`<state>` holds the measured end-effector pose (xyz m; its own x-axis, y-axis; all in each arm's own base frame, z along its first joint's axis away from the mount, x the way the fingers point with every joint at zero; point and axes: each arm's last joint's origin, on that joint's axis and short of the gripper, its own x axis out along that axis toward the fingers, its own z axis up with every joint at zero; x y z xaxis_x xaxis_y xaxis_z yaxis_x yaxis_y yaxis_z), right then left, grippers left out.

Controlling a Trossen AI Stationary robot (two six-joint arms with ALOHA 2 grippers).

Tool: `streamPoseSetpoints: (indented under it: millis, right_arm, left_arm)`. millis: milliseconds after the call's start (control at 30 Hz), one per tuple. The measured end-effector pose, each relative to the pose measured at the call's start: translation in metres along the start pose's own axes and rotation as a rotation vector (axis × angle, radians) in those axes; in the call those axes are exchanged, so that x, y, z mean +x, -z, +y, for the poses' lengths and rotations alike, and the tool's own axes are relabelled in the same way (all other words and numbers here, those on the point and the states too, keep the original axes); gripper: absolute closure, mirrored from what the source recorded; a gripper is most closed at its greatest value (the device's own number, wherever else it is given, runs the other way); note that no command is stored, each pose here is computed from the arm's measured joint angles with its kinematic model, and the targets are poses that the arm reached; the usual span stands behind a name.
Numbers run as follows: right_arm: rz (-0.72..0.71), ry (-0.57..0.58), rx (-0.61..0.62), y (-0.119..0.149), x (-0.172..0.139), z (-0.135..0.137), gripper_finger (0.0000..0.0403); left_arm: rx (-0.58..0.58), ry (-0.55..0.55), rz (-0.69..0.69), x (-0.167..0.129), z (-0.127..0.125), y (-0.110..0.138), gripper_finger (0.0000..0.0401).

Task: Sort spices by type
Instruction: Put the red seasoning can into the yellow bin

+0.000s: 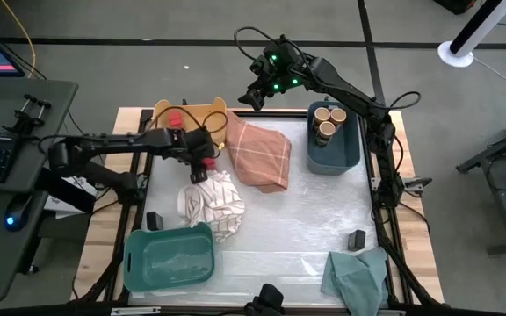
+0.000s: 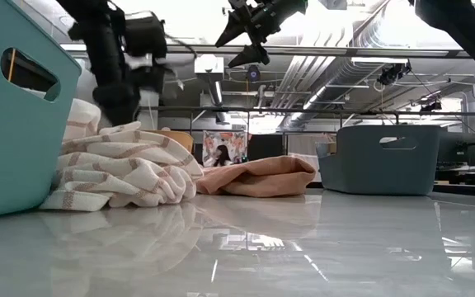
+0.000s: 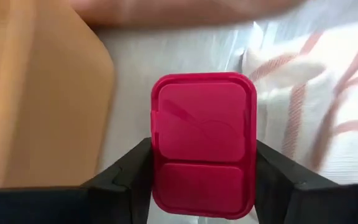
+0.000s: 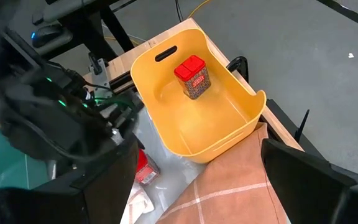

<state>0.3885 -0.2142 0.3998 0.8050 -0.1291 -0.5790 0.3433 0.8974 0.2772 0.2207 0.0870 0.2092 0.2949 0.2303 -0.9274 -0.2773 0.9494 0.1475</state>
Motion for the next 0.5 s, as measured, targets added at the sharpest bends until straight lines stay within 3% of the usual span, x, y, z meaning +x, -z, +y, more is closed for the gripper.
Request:
streamPoseSetpoints:
  millis: [233, 367, 433, 500]
  right_arm:
    - [0.0, 0.0, 0.0, 0.0, 0.0, 0.0, 0.0066]
    - [-0.001, 0.0, -0.001, 0.0, 0.0, 0.0, 0.0066]
    - [-0.001, 0.0, -0.001, 0.0, 0.0, 0.0, 0.0066]
    - [-0.001, 0.0, -0.001, 0.0, 0.0, 0.0, 0.0066]
  left_arm:
    - [-0.052, -0.078, -0.285, -0.076, 0.016, -0.021, 0.0225]
    - [-0.177, -0.314, -0.426, -0.119, 0.038, -0.024, 0.0225]
    - [-0.291, -0.444, -0.433, -0.128, 0.054, -0.021, 0.0225]
    - [-0.414, -0.497, -0.379, -0.124, 0.073, -0.012, 0.0225]
